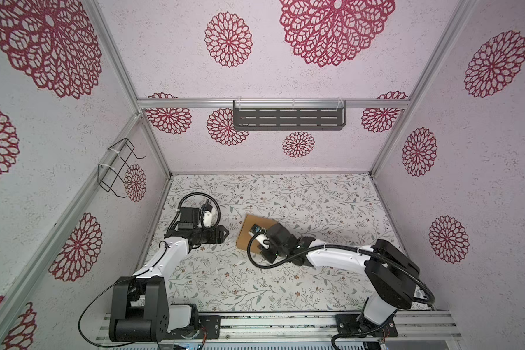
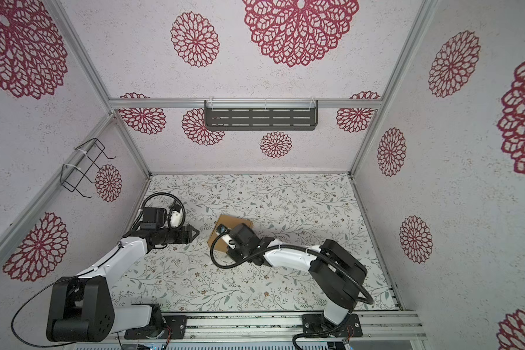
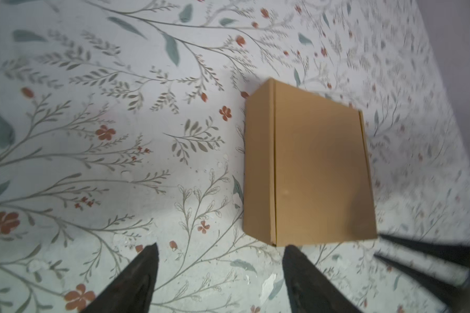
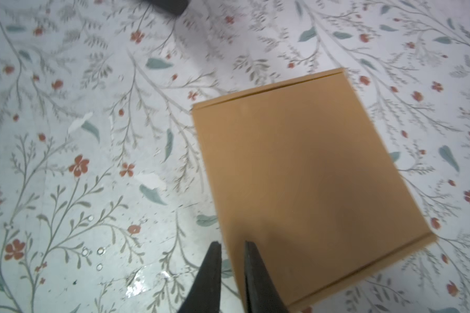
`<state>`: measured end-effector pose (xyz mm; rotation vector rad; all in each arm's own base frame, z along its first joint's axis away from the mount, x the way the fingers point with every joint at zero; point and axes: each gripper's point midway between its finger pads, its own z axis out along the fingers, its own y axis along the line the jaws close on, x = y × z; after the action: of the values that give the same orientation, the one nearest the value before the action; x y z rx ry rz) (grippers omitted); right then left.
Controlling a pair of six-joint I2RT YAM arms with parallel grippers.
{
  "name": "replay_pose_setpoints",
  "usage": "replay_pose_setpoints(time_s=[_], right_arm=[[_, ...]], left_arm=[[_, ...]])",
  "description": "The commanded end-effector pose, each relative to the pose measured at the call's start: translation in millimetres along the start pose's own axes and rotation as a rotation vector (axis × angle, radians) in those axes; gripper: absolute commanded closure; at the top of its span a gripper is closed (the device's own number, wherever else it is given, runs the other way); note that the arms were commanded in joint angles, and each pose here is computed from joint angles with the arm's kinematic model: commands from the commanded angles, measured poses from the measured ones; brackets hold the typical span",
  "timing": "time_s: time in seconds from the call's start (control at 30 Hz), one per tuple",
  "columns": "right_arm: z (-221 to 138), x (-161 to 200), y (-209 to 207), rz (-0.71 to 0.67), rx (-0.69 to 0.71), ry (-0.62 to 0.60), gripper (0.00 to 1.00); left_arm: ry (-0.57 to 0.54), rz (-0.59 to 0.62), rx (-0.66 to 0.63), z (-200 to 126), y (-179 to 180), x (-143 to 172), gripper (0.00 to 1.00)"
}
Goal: Assemble paper box
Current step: Turn over the paper box at the center of the table, then rotate the paper box at the center of the table.
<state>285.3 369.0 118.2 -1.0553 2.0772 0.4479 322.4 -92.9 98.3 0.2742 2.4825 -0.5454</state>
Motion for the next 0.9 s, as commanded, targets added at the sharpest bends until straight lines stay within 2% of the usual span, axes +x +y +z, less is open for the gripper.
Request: replay_pose_setpoints(time_s=[0.0, 0.13, 0.2, 0.4, 0.57, 0.87], right_arm=[[3.1, -22.0, -46.7, 0.174, -0.001, 0.001, 0.8], [32.3, -22.6, -100.2, 0.254, 0.049, 0.075, 0.81], [50.4, -23.7, -118.9, 0.297, 0.021, 0.095, 0.81], [88.4, -3.7, -142.2, 0.364, -0.078, 0.227, 0.86], [79.2, 15.8, -130.8, 0.386, -0.134, 0.258, 0.87], [34.1, 49.2, -126.1, 0.429, -0.087, 0.242, 0.87]], left_arm=[[0.077, 0.334, 0.001, 2.1, -19.7, 9.6, 0.16], [0.154, 0.578, -0.073, 0.0, -18.8, 18.4, 0.14], [0.196, 0.662, -0.064, 5.8, -22.1, 31.2, 0.11], [0.237, 0.718, -0.098, 30.8, -13.5, 25.0, 0.09], [0.223, 0.774, -0.132, 52.9, -3.9, 7.2, 0.09], [0.189, 0.775, -0.153, 90.1, -0.2, -38.2, 0.09]])
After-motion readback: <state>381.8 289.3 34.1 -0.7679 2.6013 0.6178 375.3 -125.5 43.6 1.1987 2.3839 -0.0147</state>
